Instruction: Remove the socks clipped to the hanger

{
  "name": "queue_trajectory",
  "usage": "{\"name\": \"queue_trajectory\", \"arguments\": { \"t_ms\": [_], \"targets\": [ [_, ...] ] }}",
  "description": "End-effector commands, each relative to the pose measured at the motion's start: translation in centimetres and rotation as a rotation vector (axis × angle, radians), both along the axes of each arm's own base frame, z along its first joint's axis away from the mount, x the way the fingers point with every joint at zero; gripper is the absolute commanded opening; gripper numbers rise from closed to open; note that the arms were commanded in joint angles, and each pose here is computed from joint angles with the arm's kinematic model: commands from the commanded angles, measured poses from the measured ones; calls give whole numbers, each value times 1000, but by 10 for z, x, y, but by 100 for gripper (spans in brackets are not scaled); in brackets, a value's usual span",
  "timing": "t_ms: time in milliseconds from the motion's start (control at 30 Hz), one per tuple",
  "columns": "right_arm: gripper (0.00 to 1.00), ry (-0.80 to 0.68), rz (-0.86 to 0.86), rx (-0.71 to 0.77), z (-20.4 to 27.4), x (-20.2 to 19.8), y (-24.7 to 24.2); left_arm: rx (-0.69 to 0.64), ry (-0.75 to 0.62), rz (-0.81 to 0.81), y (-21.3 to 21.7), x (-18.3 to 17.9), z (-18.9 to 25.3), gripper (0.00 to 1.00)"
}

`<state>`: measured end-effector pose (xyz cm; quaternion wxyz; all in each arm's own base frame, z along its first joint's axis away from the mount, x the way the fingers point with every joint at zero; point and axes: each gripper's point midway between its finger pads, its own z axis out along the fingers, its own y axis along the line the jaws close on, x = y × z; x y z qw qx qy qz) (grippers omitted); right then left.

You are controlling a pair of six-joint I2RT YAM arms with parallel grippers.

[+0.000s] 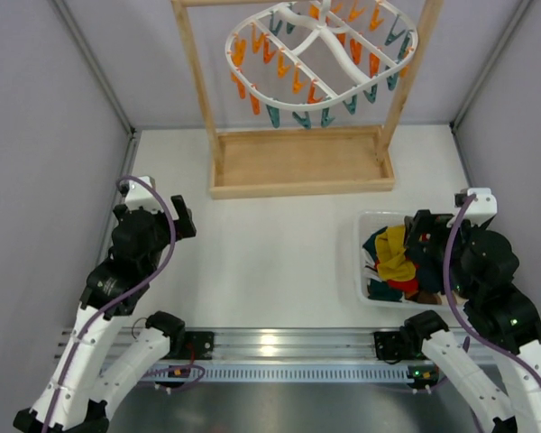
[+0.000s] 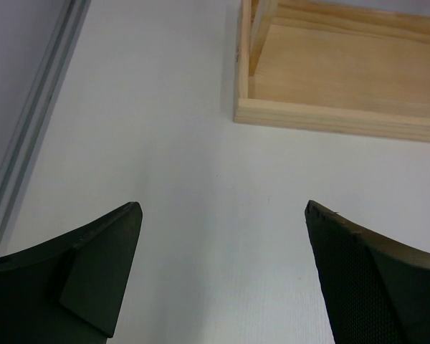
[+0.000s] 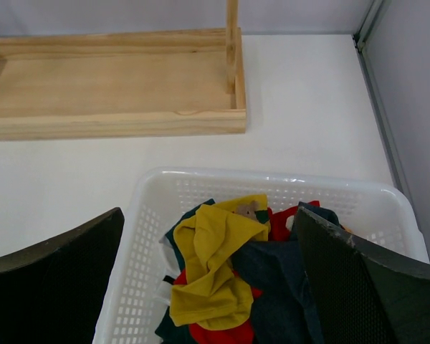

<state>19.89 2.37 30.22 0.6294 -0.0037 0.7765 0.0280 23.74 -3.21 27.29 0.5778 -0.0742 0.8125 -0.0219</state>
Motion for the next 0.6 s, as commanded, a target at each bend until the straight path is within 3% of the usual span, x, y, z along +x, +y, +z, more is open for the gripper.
{"name": "queue_trajectory", "arguments": {
  "t_ms": [0,567],
  "targets": [
    [99,-16,-20,-18,5,-2,-6,-23,-65,33,5,6,13,99],
    [99,-67,-36,-7,14,-9,-12,-41,-96,19,4,1,18,99]
  ]
}}
